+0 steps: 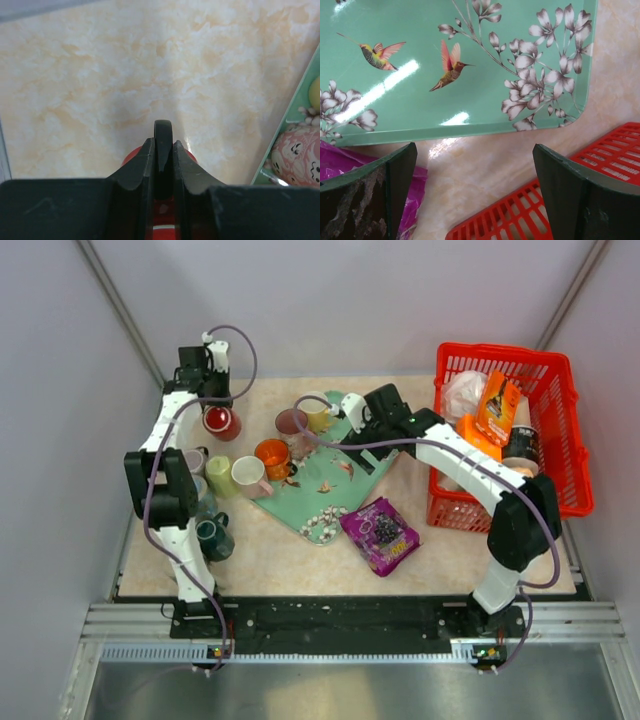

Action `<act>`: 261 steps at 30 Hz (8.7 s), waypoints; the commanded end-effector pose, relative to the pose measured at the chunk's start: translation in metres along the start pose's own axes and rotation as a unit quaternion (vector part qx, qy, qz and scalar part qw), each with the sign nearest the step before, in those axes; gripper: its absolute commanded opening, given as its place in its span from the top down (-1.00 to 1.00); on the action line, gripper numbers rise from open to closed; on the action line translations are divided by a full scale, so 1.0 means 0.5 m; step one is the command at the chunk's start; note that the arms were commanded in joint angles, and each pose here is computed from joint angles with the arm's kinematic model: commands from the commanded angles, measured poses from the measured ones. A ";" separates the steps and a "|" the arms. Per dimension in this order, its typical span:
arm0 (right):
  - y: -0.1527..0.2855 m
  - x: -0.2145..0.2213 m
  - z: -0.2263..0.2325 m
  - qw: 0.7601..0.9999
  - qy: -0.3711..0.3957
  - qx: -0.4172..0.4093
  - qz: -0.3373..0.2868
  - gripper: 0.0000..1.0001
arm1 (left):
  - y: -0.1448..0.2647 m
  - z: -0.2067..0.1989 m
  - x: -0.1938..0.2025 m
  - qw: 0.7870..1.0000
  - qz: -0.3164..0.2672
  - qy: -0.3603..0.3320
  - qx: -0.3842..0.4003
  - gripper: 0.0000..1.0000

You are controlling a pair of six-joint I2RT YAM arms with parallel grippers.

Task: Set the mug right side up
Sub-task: Turn over the cup at the center of the board, then place the cup on the tray.

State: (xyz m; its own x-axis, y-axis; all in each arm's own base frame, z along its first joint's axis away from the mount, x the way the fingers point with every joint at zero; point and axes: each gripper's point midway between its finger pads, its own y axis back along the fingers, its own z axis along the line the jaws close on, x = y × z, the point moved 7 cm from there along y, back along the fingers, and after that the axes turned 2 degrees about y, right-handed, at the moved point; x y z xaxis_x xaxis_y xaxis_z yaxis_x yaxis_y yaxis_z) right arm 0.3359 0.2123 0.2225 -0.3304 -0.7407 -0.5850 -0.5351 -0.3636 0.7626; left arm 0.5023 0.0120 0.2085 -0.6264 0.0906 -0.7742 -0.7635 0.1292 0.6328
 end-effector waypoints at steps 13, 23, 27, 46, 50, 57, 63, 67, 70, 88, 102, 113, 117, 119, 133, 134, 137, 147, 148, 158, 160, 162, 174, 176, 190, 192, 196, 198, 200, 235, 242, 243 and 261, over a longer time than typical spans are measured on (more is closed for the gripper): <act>0.030 -0.141 -0.066 0.979 -0.125 -0.065 -0.148 -0.98 | 0.276 -0.087 -0.238 0.949 -0.272 0.068 0.143 1.00; 0.093 -0.288 -0.068 0.856 -0.214 -0.317 -0.348 -0.95 | 0.459 -0.196 -0.247 0.871 -0.324 0.110 0.352 1.00; 0.102 -0.341 -0.063 0.795 -0.221 -0.400 -0.398 -0.89 | 0.497 -0.215 -0.241 0.861 -0.317 0.109 0.382 1.00; 0.095 -0.455 0.034 0.755 -0.132 -0.495 -0.409 -0.49 | 0.524 -0.254 -0.211 0.849 -0.323 0.069 0.413 1.00; 0.094 -0.459 0.041 0.751 -0.125 -0.501 -0.412 -0.13 | 0.509 -0.263 -0.208 0.846 -0.323 0.049 0.420 1.00; 0.092 -0.447 0.026 0.766 -0.129 -0.474 -0.415 1.00 | 0.451 -0.278 -0.159 0.875 -0.305 0.007 0.376 0.05; 0.069 -0.366 0.015 0.808 -0.054 -0.434 -0.395 1.00 | 0.443 -0.231 -0.065 0.941 -0.237 -0.002 0.243 -0.60; 0.059 -0.285 0.032 0.853 0.078 -0.365 -0.365 1.00 | 0.486 -0.242 0.011 0.943 -0.210 -0.024 0.257 -0.60; 0.045 -0.213 0.050 0.872 0.185 -0.336 -0.306 1.00 | 0.516 -0.261 0.081 0.931 -0.179 -0.084 0.307 -0.55; -0.089 -0.010 0.109 0.765 0.580 -0.266 -0.081 1.00 | 0.453 -0.225 0.292 0.976 -0.047 0.072 0.199 -0.54; -0.135 0.001 0.101 0.780 0.577 -0.235 -0.061 0.44 | 0.439 -0.204 0.243 0.971 -0.086 0.106 0.194 -0.54; -0.044 -0.062 0.037 0.890 0.417 -0.173 -0.055 -0.04 | 0.416 -0.166 0.198 0.963 -0.117 0.184 0.161 -0.52; -0.023 -0.115 0.040 0.946 0.264 -0.170 -0.081 -0.20 | 0.410 -0.163 0.179 0.960 -0.132 0.189 0.162 -0.50; -0.027 -0.148 0.047 0.971 0.139 -0.177 -0.085 -0.23 | 0.405 -0.159 0.173 0.959 -0.135 0.191 0.159 -0.50; -0.113 -0.136 0.156 0.974 -0.126 -0.189 0.029 -0.32 | 0.415 -0.157 0.163 0.959 -0.148 0.185 0.156 -0.49; -0.121 -0.135 0.159 0.975 -0.127 -0.179 0.035 -0.32 | 0.416 -0.156 0.163 0.959 -0.148 0.185 0.156 -0.49; -0.145 -0.130 0.162 0.976 -0.131 -0.167 0.049 -0.31 | 0.421 -0.153 0.161 0.958 -0.153 0.187 0.154 -0.49; -0.171 -0.118 0.158 0.980 -0.116 -0.151 0.063 0.50 | 0.429 -0.146 0.163 0.957 -0.158 0.193 0.147 -0.49; -0.167 -0.117 0.152 0.981 -0.108 -0.147 0.061 0.61 | 0.430 -0.145 0.163 0.957 -0.158 0.195 0.147 -0.48; -0.149 -0.113 0.039 0.994 0.009 -0.106 0.036 1.00 | 0.433 -0.144 0.158 0.955 -0.160 0.201 0.149 -0.49; -0.146 -0.118 -0.004 0.995 0.028 -0.088 0.025 1.00 | 0.432 -0.144 0.157 0.955 -0.160 0.201 0.150 -0.49; -0.144 -0.117 -0.043 0.996 0.042 -0.078 0.015 1.00 | 0.429 -0.144 0.157 0.955 -0.159 0.201 0.150 -0.49; -0.193 -0.122 -0.152 0.984 0.168 -0.019 -0.050 1.00 | 0.430 -0.144 0.156 0.956 -0.158 0.197 0.152 -0.48; -0.208 -0.130 -0.161 0.981 0.182 -0.010 -0.061 1.00 | 0.430 -0.142 0.156 0.956 -0.157 0.196 0.149 -0.48; -0.273 -0.130 -0.185 0.956 0.273 -0.027 -0.107 1.00 | 0.433 -0.135 0.153 0.958 -0.154 0.195 0.143 -0.49; -0.278 -0.132 -0.191 0.955 0.277 -0.020 -0.107 1.00 | 0.432 -0.133 0.154 0.958 -0.153 0.196 0.142 -0.48; -0.274 -0.136 -0.195 0.955 0.275 -0.016 -0.110 0.50 | 0.432 -0.132 0.153 0.958 -0.153 0.196 0.141 -0.49; -0.266 -0.134 -0.198 0.956 0.272 -0.015 -0.110 0.30 | 0.431 -0.132 0.154 0.958 -0.152 0.198 0.142 -0.49; -0.262 -0.133 -0.199 0.957 0.269 -0.011 -0.106 0.14 | 0.430 -0.133 0.154 0.958 -0.153 0.198 0.143 -0.48; -0.291 -0.102 -0.265 0.982 0.158 -0.001 -0.108 -0.13 | 0.428 -0.129 0.162 0.958 -0.154 0.195 0.143 -0.48; -0.298 -0.111 -0.226 0.984 0.135 -0.023 -0.112 -0.09 | 0.423 -0.127 0.160 0.958 -0.152 0.199 0.143 -0.48; -0.300 -0.110 -0.226 0.985 0.129 -0.023 -0.110 -0.09 | 0.423 -0.127 0.158 0.957 -0.152 0.199 0.144 -0.48; -0.272 -0.141 -0.222 0.993 0.013 0.011 -0.114 -0.02 | 0.433 -0.124 0.156 0.963 -0.146 0.180 0.136 -0.49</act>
State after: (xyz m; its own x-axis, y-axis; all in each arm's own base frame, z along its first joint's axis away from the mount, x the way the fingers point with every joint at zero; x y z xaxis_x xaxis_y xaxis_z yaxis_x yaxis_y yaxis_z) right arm 0.5174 0.2405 0.1608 -0.1905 -0.7106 -0.6773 -0.5638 -0.4856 0.6681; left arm 0.2761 -0.0175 0.2646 -0.4932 -0.3809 -0.7821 -0.8586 0.3577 0.3672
